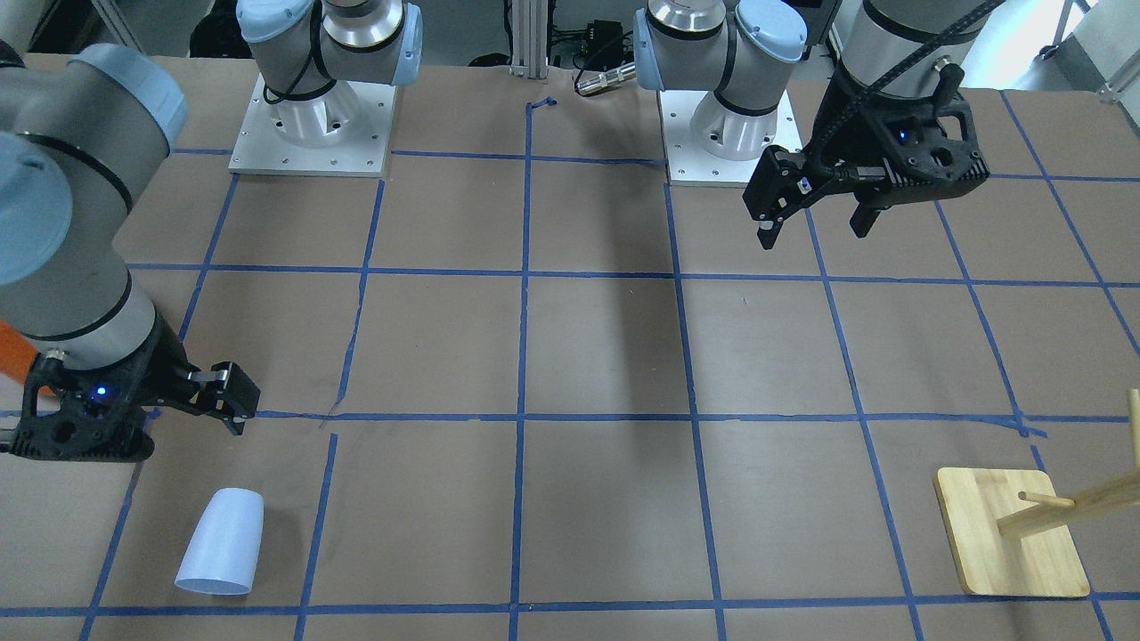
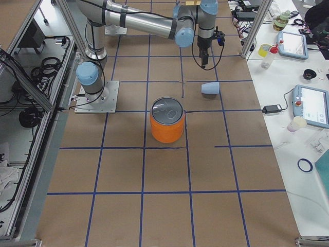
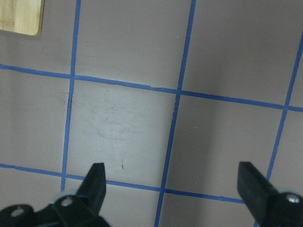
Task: Flip cup
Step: 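Close the right gripper around the white cup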
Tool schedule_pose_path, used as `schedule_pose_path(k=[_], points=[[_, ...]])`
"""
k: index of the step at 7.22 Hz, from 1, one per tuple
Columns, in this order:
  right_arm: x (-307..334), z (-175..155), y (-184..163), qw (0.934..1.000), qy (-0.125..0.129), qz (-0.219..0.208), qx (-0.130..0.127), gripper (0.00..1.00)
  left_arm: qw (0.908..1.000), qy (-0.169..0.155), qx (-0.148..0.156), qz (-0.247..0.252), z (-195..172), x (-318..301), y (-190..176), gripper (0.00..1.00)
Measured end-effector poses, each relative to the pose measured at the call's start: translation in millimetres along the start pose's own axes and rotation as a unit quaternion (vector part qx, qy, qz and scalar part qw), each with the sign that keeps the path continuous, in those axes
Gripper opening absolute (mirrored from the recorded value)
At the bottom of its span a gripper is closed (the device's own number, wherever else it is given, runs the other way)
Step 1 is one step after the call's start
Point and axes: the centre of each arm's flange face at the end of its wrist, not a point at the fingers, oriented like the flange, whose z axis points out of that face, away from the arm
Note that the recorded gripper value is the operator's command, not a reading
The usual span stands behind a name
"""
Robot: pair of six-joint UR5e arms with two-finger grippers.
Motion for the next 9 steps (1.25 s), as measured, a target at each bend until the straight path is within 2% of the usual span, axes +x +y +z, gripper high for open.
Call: schedule_pose_path(k=[1,3,6,7,8,9], points=[[13.8,39.1,-13.1,0.9999,-0.001,0.012,-0.007,1.0,1.0,0.0,0.001,0.0,-0.4,-0.1,0.7,1.0],[22.8,104.2,-32.3,0.9996,-0.009,0.026,-0.003,1.0,1.0,-0.002,-0.006,0.001,6.3,0.2,3.3,1.0],[20.4,162.5,-47.7,0.9994,-0.02,0.028,0.004,1.0,1.0,-0.002,-0.008,0.002,9.5,0.1,5.9,1.0],[19.6,178.7,-52.2,0.9993,-0.022,0.028,0.008,0.94,1.0,-0.002,-0.008,0.001,10.1,0.2,6.4,1.0],[19.6,187.5,-56.3,0.9993,-0.022,0.028,0.015,0.6,1.0,-0.001,-0.009,0.001,10.8,0.3,6.7,1.0],[20.0,189.3,-59.5,0.9992,-0.021,0.028,0.021,0.34,1.0,-0.001,-0.009,0.001,10.9,0.4,6.7,1.0]])
